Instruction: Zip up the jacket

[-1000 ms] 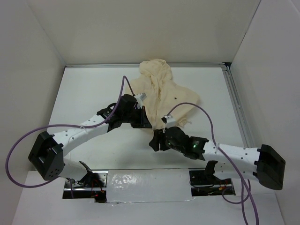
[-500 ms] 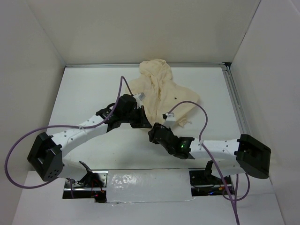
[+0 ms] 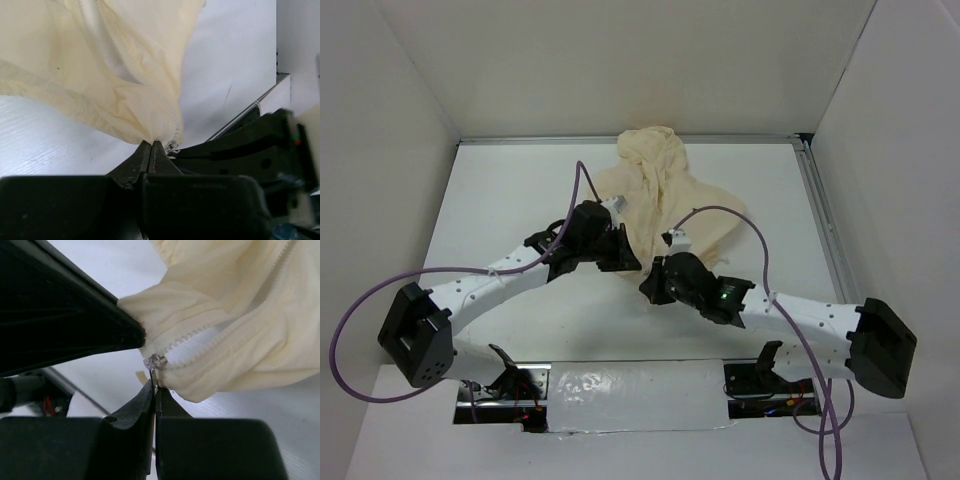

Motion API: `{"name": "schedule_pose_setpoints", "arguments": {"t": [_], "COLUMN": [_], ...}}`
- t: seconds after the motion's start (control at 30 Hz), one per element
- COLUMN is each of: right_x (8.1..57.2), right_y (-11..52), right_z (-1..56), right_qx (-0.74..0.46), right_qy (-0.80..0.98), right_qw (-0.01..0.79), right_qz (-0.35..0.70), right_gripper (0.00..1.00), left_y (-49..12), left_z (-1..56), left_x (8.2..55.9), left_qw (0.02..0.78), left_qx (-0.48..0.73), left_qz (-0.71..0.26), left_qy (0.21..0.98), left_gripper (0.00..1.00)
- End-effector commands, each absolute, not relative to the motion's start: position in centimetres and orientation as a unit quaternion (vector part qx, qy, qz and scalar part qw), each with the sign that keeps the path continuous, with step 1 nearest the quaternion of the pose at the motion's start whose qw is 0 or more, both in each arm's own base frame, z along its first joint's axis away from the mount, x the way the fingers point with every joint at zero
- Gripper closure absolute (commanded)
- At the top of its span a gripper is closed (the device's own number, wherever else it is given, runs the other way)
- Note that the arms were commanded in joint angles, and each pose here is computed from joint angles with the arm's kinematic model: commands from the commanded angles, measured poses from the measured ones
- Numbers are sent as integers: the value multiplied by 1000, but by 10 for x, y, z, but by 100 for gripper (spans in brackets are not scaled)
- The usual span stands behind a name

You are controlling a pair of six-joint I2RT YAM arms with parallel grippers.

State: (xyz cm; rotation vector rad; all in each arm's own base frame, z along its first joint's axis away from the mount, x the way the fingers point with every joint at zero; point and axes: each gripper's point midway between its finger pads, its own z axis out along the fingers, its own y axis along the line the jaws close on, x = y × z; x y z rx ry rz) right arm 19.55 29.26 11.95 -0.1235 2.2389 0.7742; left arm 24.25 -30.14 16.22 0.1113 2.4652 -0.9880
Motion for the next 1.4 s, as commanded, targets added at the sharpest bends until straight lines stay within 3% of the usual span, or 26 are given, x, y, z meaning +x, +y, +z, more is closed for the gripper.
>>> {"name": "schedule_pose_setpoints", "arguments": {"t": [0.0, 0.23, 0.3, 0.43, 0.6, 0.87, 1.07, 1.27, 1.37], "right_x": [179, 193, 170, 160, 155, 153, 180, 176, 163], "right_y": [298, 278, 283, 288, 277, 268, 265, 244, 244], "right_z": [163, 185, 188, 199, 195, 204, 217, 172, 160], "right_qx": [-114, -188, -224, -257, -184, -114, -126, -176, -175], "right_qy": [858, 825, 805, 794, 832, 810, 792, 880, 873], "right_qw": [316, 249, 160, 105, 49, -34, -44, 29, 3], "right_qz": [388, 472, 526, 541, 521, 575, 596, 440, 456], "right_gripper": [100, 100, 100, 100, 100, 100, 100, 100, 96], "left_y": [-297, -293, -292, -290, -288, -292, -297, -288, -290], "left_z": [166, 164, 161, 152, 143, 151, 154, 152, 159], "left_x": [245, 232, 230, 234, 240, 234, 223, 229, 232], "left_qw": [260, 282, 283, 285, 281, 307, 326, 340, 350], "left_qx": [52, 101, 100, 87, 73, 98, 138, 128, 134], "left_qz": [-348, -349, -337, -302, -271, -288, -301, -271, -276], "left_qy": [899, 888, 892, 905, 918, 902, 885, 891, 885], "left_gripper": [100, 100, 100, 100, 100, 100, 100, 100, 100]}}
